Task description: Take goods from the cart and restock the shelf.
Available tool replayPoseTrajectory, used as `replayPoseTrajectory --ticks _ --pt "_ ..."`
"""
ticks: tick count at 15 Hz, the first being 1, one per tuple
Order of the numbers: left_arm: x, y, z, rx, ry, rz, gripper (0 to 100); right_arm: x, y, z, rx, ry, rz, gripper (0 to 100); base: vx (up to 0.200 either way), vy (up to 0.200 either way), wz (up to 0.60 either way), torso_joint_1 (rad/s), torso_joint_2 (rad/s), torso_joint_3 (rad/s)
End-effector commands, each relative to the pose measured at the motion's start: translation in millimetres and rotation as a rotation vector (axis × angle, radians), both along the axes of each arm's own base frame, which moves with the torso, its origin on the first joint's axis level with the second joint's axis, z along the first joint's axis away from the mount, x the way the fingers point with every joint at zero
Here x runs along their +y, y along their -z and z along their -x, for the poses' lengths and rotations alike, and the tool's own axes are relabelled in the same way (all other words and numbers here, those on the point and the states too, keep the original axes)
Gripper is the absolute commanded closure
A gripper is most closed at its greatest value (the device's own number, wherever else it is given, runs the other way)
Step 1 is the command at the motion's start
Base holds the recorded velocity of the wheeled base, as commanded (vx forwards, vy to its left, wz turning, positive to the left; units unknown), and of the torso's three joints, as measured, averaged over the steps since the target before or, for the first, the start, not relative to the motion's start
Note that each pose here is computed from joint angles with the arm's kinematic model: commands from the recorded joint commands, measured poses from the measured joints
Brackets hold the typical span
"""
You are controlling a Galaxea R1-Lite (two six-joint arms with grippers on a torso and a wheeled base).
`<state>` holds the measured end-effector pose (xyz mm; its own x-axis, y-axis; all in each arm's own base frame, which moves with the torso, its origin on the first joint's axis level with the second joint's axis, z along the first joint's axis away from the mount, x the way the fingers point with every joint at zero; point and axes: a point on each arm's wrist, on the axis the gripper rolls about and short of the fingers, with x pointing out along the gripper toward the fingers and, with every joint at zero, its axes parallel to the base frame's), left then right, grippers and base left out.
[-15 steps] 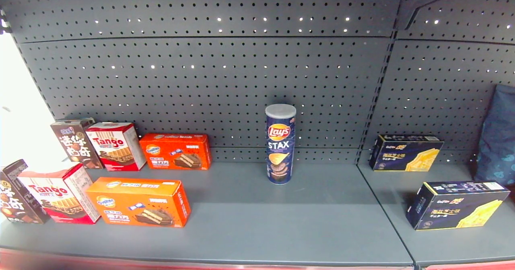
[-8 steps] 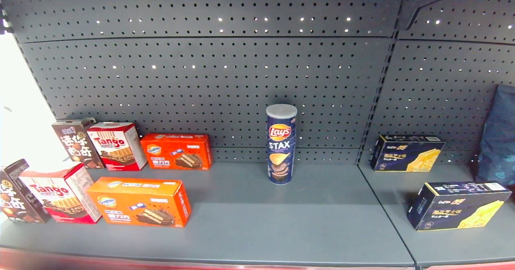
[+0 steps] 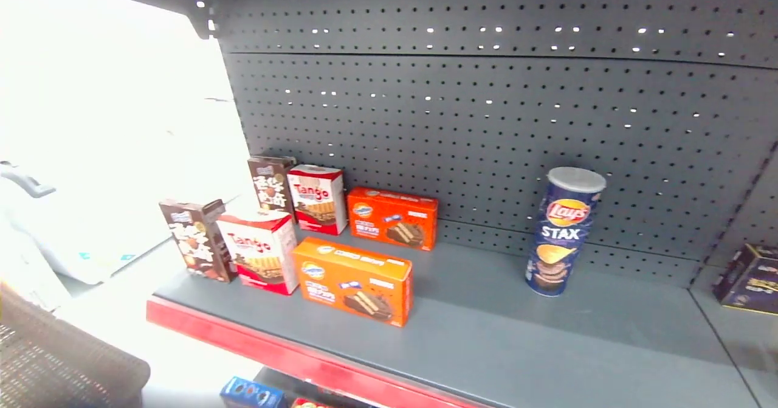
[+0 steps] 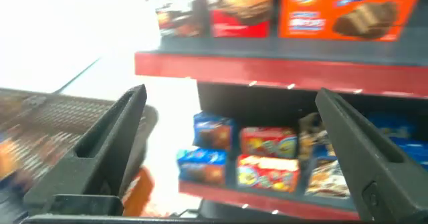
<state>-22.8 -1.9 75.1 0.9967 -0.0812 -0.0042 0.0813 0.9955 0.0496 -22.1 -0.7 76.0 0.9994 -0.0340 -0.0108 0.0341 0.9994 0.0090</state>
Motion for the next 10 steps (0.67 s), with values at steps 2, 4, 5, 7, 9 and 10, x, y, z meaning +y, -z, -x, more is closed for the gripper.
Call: replayPoseTrajectory --ticks 2,4,5,7,9,10 --pt "0.0 -0.1 0.0 -0.001 0.002 -0.004 0 0.0 0.0 -0.1 0.001 0.0 0.0 0 0.0 0.0 0.6 0.005 0.0 -0.002" --pt "-0.2 -0.1 0.0 -0.003 0.008 -0.024 0 0.0 0.0 -0.1 0.001 0.0 0.0 0 0.0 0.0 0.6 0.002 0.0 0.002" --pt "-0.1 -0.1 0.0 -0.003 0.006 -0.024 0 0.0 0.0 -0.1 0.001 0.0 0.0 0 0.0 0.0 0.6 0.002 0.0 0.002" --pt "-0.1 -0.1 0.0 -0.003 0.006 -0.02 0 0.0 0.0 -0.1 0.001 0.0 0.002 0 0.0 0.0 0.6 0.005 0.0 0.0" --pt "-0.1 -0.1 0.0 -0.003 0.008 -0.019 0 0.0 0.0 -0.1 0.001 0.0 0.002 0 0.0 0.0 0.6 0.002 0.0 0.002" --pt "-0.1 -0.1 0.0 -0.003 0.006 -0.017 0 0.0 0.0 -0.1 0.001 0.0 0.0 0 0.0 0.0 0.6 0.002 0.01 -0.002"
